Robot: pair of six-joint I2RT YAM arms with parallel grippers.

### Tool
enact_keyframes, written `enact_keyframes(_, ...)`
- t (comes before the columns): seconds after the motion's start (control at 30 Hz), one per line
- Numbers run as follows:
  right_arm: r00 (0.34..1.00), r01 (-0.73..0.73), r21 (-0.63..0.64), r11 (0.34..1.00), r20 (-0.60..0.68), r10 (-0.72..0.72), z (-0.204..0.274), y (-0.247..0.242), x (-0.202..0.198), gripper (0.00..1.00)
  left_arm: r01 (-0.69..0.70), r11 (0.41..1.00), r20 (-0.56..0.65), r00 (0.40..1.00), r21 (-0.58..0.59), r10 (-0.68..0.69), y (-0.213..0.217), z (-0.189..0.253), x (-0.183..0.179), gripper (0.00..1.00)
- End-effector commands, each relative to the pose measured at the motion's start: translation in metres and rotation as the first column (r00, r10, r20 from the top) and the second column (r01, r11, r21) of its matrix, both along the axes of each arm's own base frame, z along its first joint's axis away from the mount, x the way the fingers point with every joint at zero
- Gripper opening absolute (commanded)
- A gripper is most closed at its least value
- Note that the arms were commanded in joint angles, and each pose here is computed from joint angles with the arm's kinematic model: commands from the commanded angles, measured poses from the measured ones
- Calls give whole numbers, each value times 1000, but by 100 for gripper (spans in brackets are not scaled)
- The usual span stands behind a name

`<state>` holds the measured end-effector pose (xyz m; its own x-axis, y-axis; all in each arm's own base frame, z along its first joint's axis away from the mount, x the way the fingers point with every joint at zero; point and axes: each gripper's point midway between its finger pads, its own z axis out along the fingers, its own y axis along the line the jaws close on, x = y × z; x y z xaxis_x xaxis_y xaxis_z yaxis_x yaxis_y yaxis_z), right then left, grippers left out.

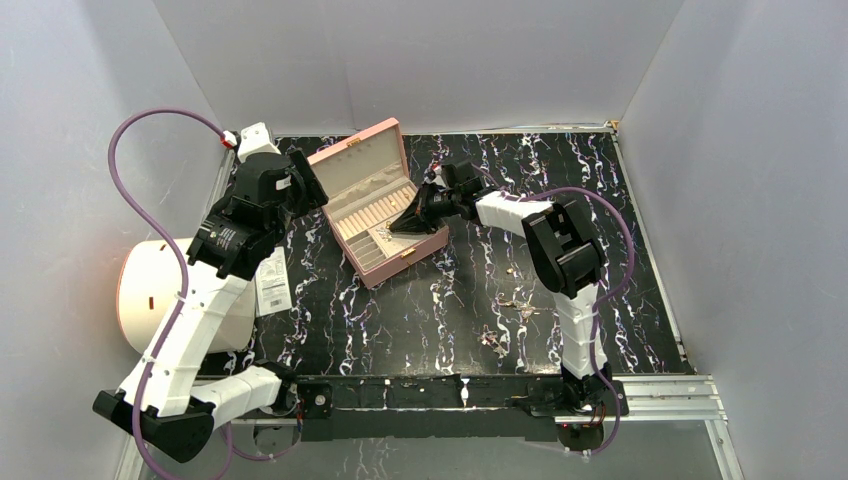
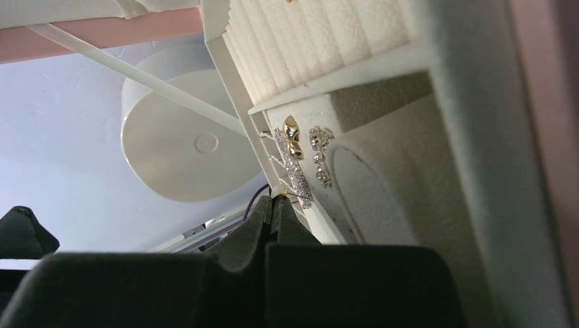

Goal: Organize the mixed jewelry
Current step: Place the jewelry in the jewelry box.

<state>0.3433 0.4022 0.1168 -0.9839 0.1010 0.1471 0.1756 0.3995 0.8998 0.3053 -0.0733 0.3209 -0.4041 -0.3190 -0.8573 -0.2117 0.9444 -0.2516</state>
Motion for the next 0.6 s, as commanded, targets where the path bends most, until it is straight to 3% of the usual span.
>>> enact_keyframes(0.0, 998, -11, -11, 1000, 67, 11, 8, 3, 6, 0, -28, 999, 16, 1000, 17, 27, 7, 4, 1, 68)
enact_keyframes(0.57, 993, -16, 8, 1000, 114, 15, 16, 10, 10, 0, -27, 999, 22, 999, 20, 26, 8, 4, 0, 68)
